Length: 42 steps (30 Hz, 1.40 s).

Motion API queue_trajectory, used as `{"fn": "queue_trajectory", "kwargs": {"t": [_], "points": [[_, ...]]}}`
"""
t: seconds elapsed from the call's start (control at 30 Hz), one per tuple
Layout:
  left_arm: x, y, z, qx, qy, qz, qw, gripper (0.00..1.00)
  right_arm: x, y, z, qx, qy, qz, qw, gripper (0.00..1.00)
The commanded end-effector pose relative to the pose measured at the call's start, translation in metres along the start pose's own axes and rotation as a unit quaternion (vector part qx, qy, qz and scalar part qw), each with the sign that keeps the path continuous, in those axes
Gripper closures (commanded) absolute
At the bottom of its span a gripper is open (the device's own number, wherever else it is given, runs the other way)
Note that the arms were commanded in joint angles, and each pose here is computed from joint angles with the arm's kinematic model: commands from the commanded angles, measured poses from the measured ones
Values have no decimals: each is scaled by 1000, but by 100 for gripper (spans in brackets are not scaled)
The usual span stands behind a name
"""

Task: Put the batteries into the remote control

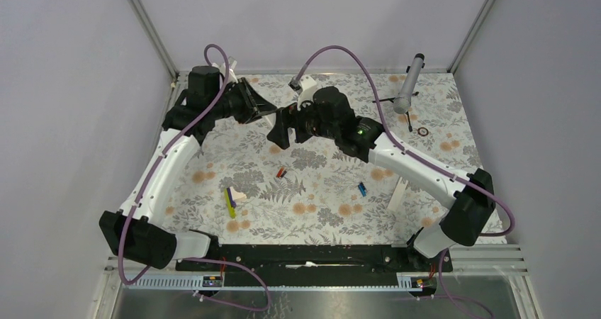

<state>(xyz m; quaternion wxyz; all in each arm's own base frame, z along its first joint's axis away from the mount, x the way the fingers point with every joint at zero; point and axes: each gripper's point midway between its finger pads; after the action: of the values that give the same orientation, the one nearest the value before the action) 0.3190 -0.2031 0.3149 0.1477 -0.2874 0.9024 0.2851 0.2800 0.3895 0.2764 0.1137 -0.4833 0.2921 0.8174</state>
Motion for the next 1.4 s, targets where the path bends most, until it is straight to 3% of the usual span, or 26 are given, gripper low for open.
{"fn": "queue_trajectory", "kwargs": {"t": [0.0, 0.17, 0.4, 0.53, 0.73, 0.9, 1.13, 1.27, 1.37], "points": [[-21, 19, -37, 74, -51, -29, 996, 100, -49, 27, 29, -37, -51, -79, 995, 1], [-30, 46, -66, 173, -67, -30, 982, 100, -67, 60, 44, -74, -157, -130, 976, 0], [-36, 73, -90, 249, -44, -52, 966, 100, -88, 75, 42, -125, -307, -225, 916, 0], [-33, 82, -99, 283, -22, -58, 957, 100, -100, 65, 50, -169, -355, -222, 893, 1], [-28, 90, -101, 289, -11, -68, 955, 100, -110, 61, 61, -218, -385, -219, 870, 14], [-28, 94, -103, 295, 7, -73, 953, 100, -97, 54, 52, -207, -404, -206, 867, 28], [-35, 105, -116, 315, 43, -84, 945, 100, -71, 43, 45, -204, -416, -171, 870, 60], [-43, 104, -120, 313, 90, -74, 942, 100, -58, 42, 44, -208, -393, -157, 882, 70], [-49, 104, -125, 328, 129, -48, 935, 100, -51, 45, 45, -217, -367, -149, 892, 72]]}}
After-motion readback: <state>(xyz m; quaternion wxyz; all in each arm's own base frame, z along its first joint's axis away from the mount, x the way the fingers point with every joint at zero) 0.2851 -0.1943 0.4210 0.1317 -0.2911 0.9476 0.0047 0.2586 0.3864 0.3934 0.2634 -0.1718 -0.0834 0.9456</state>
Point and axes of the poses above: each gripper's point midway between its finger pads, its own y axis back along the fingers, its own z axis along the line the jaws close on, x = y × z
